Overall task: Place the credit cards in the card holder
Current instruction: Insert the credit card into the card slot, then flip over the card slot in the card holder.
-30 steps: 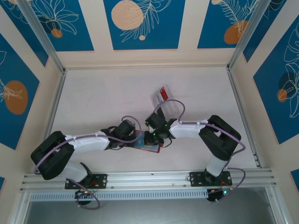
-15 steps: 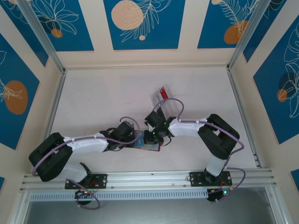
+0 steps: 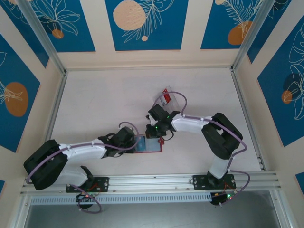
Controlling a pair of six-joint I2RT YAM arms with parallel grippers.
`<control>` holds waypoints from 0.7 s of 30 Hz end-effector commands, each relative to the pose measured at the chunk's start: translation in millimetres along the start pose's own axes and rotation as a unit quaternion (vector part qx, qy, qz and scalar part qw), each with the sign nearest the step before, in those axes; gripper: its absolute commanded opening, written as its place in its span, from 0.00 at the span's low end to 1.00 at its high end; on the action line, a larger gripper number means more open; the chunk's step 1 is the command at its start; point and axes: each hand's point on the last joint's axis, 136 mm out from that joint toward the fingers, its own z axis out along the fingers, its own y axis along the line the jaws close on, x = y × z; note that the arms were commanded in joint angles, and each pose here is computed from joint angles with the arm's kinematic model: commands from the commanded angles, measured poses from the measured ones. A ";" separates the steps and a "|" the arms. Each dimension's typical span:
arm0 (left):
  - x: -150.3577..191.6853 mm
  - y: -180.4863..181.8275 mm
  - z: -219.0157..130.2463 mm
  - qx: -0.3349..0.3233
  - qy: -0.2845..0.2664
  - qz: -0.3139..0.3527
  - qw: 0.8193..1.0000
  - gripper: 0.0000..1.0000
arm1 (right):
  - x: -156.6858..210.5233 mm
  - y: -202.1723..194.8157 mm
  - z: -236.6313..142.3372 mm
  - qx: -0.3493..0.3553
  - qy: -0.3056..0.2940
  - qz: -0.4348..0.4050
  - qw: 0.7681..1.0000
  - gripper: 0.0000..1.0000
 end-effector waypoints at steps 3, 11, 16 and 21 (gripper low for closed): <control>18.1 19.1 1.6 -0.046 0.032 0.006 0.998 0.13 | 2.1 -23.6 -20.0 0.090 0.001 -0.026 0.996 0.13; 18.6 19.0 3.7 -0.048 0.036 0.010 0.998 0.13 | 15.7 -33.7 -6.9 0.129 0.022 -0.033 0.991 0.23; 17.8 18.2 3.5 -0.047 0.035 0.009 0.998 0.13 | 21.2 -41.2 6.4 0.152 0.036 -0.035 0.987 0.24; 18.1 18.9 3.5 -0.049 0.036 0.011 0.998 0.13 | 30.3 -55.0 14.3 0.187 0.047 -0.026 0.981 0.26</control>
